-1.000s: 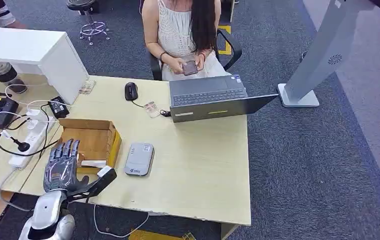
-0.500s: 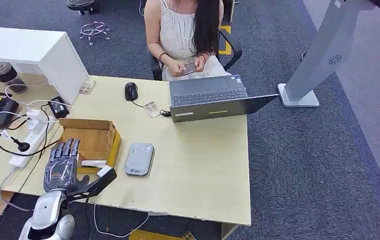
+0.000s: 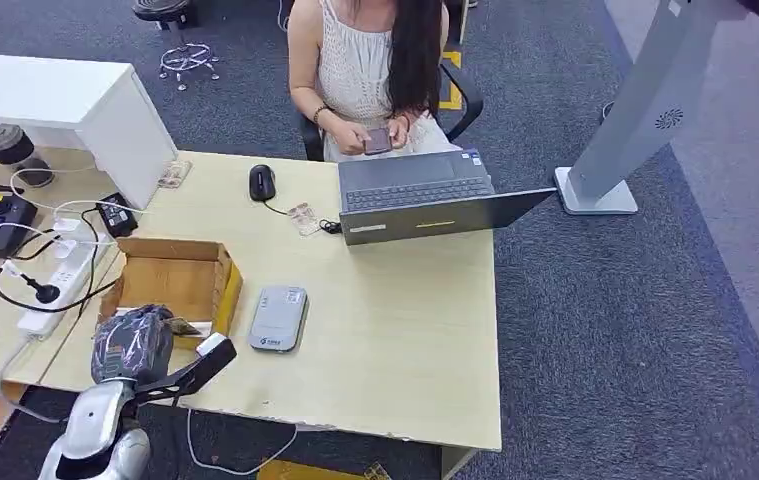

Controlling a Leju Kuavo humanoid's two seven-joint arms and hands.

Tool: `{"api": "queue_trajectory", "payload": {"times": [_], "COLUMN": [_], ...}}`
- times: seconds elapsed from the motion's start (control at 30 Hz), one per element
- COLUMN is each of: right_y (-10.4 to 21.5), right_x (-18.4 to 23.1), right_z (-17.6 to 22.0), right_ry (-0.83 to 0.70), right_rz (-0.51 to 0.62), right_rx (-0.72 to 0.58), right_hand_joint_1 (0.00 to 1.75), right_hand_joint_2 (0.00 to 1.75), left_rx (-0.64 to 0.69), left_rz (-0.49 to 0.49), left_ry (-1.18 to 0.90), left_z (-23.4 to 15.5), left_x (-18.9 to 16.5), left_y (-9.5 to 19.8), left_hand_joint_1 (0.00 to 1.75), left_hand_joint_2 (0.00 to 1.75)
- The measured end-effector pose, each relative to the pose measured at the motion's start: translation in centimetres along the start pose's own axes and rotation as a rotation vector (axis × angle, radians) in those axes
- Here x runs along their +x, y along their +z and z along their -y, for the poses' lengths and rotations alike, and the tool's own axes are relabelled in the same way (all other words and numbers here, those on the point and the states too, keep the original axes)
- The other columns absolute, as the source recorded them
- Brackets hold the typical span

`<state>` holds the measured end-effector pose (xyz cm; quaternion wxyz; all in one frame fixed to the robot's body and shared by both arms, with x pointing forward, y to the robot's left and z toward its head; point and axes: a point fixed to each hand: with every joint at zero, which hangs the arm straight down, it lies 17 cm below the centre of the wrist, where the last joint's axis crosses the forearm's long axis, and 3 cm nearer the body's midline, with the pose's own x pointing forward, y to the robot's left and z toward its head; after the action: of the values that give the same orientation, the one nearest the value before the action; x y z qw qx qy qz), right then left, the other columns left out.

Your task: Pass the card to the sensor for recognition and then transmit it.

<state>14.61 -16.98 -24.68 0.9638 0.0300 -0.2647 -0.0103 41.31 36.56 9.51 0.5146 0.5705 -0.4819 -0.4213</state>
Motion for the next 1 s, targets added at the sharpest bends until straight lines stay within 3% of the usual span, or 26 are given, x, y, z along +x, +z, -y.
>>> {"api": "queue_trajectory", "payload": {"times": [0.77, 1.0], "right_y": [0.0, -0.1], "right_x": [0.0, 0.3], "right_z": [0.0, -0.2], "right_ry": [0.003, 0.018], "right_rz": [0.003, 0.005], "right_rx": [0.001, 0.010], "right_hand_joint_1": [0.00, 0.00], "right_hand_joint_2": [1.75, 1.75], "left_rx": [0.003, 0.067], "left_rz": [0.005, -0.006], "left_ry": [0.001, -0.001], "left_z": [-0.1, -2.7], "left_x": [-0.1, -0.1], "left_y": [-0.1, -2.4], "left_hand_joint_1": [1.75, 1.75], "left_hand_joint_2": [1.75, 1.75]}}
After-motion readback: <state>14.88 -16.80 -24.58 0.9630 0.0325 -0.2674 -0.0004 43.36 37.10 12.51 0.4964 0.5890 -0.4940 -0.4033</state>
